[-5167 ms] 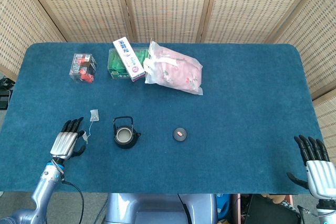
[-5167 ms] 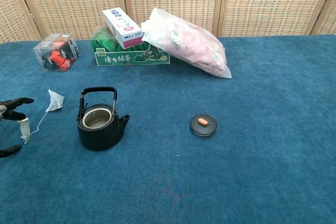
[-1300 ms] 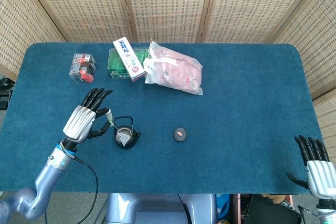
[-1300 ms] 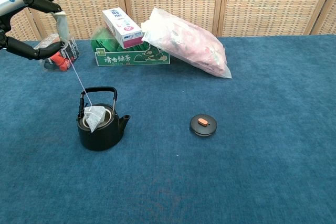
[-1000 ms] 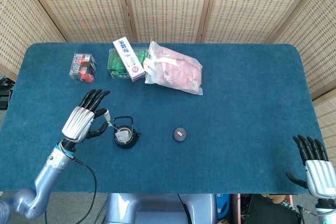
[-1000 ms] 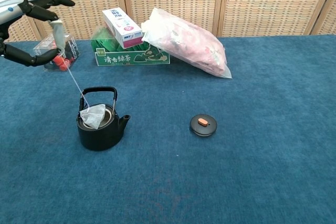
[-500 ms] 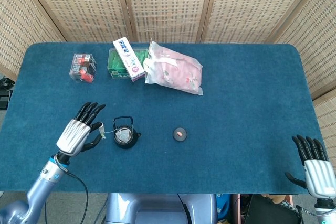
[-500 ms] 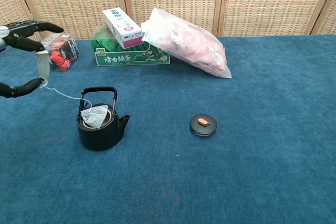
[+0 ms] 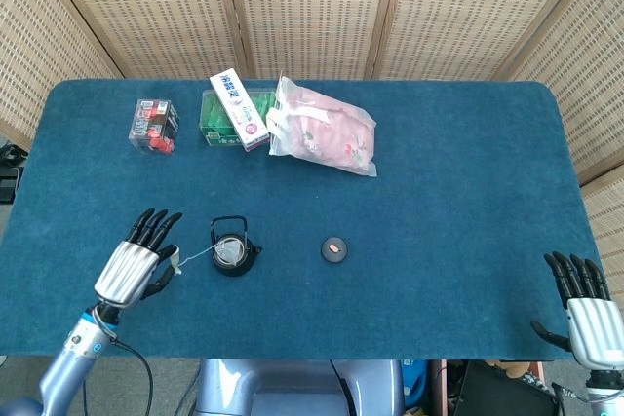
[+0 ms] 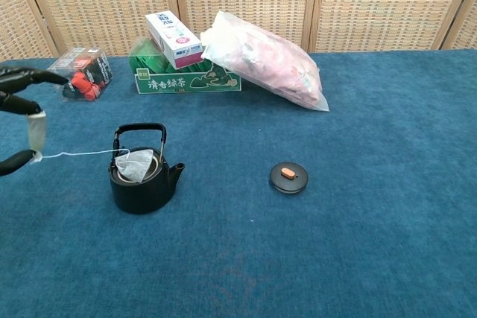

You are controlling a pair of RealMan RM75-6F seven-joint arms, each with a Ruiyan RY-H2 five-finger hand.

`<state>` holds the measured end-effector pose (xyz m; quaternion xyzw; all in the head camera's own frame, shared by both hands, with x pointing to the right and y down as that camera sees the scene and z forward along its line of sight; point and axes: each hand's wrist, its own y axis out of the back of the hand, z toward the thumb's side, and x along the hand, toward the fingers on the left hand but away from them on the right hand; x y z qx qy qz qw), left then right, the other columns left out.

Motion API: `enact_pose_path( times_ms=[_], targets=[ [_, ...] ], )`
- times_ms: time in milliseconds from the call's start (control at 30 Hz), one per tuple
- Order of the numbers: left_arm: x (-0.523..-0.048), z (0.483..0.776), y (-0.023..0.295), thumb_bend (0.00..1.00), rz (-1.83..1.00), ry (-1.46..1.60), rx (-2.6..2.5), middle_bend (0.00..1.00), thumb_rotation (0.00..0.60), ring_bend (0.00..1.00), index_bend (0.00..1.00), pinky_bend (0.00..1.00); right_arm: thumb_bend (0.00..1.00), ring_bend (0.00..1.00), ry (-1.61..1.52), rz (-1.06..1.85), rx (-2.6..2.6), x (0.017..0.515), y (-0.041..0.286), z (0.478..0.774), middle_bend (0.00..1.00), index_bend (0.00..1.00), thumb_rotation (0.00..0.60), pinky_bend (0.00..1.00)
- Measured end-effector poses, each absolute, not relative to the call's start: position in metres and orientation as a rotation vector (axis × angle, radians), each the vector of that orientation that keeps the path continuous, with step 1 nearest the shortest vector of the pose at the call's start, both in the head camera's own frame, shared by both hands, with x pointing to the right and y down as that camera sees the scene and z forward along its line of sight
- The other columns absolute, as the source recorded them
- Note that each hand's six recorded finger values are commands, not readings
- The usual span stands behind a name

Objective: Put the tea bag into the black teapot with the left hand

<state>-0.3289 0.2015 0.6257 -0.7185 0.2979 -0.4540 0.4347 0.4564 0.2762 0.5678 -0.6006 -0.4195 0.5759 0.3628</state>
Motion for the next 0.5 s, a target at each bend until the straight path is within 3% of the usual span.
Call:
enact_pose_path(
  times_ms=[500],
  targets=[
    [-0.343, 0.642, 0.223, 0.48, -1.275, 0.636, -1.794, 0.03, 0.600, 0.00, 0.53, 0.00, 0.10, 0.00, -1.082, 1.484, -1.542, 0.458, 0.277, 0.567, 0.17, 0.03, 0.600, 0.00]
  ],
)
